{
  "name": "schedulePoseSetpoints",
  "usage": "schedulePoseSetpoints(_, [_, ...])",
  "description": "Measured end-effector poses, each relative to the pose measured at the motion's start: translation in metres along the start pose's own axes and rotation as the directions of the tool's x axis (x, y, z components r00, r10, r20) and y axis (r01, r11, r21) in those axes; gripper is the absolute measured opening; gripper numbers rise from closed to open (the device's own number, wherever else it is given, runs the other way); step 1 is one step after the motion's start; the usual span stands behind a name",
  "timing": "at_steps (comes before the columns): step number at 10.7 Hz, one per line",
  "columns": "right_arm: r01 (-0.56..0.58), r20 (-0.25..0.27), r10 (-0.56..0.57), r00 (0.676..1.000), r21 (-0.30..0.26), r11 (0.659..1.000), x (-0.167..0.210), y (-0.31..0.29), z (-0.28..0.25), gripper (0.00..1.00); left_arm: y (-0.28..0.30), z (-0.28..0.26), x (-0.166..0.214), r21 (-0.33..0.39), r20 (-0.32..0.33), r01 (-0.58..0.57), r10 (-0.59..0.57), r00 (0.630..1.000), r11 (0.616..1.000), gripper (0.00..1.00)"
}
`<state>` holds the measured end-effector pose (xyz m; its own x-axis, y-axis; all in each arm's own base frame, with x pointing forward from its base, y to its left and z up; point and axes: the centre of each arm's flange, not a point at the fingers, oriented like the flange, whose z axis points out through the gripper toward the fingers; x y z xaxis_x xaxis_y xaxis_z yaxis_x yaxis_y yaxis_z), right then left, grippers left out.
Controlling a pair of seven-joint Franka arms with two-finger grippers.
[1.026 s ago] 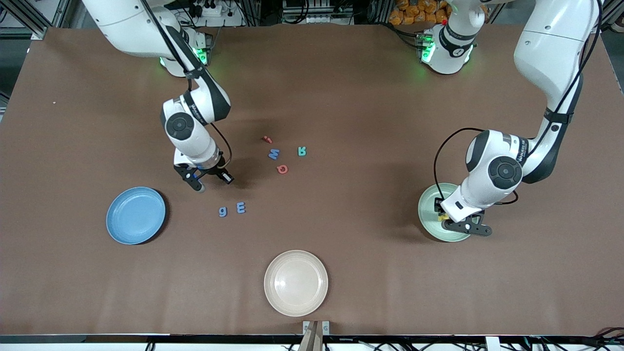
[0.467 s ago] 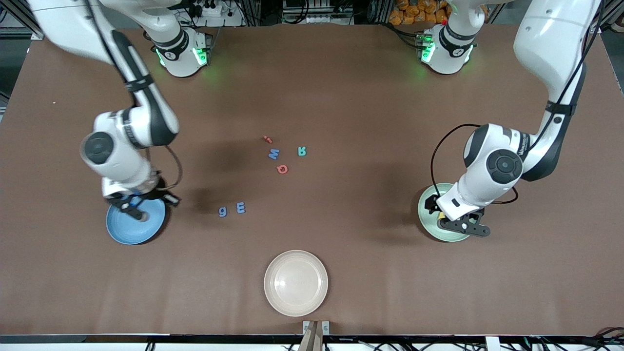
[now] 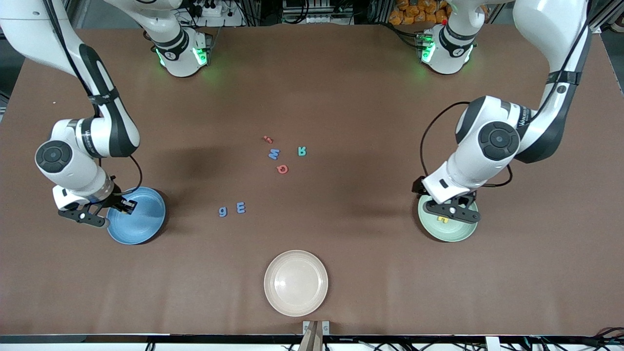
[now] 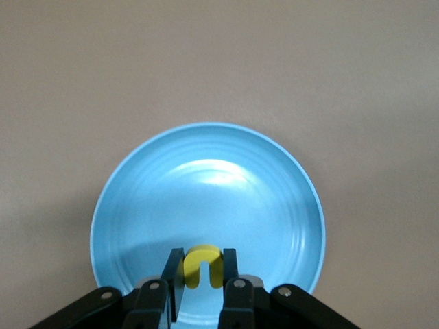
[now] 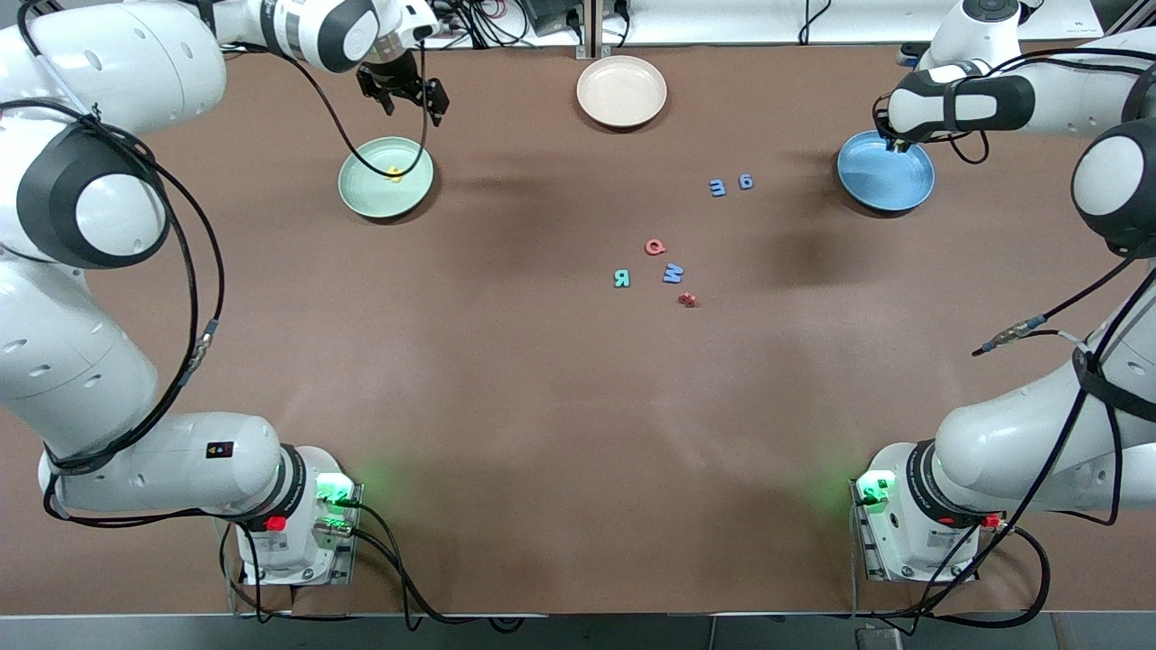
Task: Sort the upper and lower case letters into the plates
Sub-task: 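Release the n onto the blue plate while the left gripper reaches R, then lower the left gripper and grasp the teal R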
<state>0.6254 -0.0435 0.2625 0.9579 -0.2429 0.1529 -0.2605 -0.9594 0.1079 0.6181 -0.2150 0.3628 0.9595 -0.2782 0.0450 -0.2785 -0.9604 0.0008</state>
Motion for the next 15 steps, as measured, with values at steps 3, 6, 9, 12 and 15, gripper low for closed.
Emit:
schedulePoseSetpoints(3, [-0.009, -0.035, 0.01, 0.999, 0.007, 1.0, 0.018, 0.003, -0.007, 0.62, 0.071, 0.014, -0.007, -0.015, 0.024, 0.042, -0.042, 0.999, 0.999, 1.0])
schedulePoseSetpoints(6, [0.024, -0.066, -0.023, 0.998, 0.025, 0.999, 0.024, -0.022, -0.022, 0.99, 0.172, 0.029, -0.031, -0.025, 0.051, -0.048, 0.049, 0.998, 0.999, 1.0])
schedulePoseSetpoints(9, [0.067, -0.069, -0.065, 0.996, 0.032, 0.997, 0.018, -0.065, -0.034, 1.0, 0.271, 0.048, -0.074, -0.021, 0.088, -0.022, 0.024, 0.996, 1.0, 1.0])
schedulePoseSetpoints(12, [0.076, -0.049, -0.074, 0.996, 0.024, 0.997, 0.015, -0.08, -0.04, 1.0, 0.342, 0.088, -0.111, -0.047, 0.103, 0.054, -0.049, 0.994, 0.997, 1.0])
schedulePoseSetpoints(15, [0.076, -0.042, -0.075, 0.996, 0.022, 0.997, 0.013, -0.086, -0.041, 1.0, 0.371, 0.133, -0.127, -0.083, 0.117, 0.182, -0.172, 0.978, 0.98, 1.0])
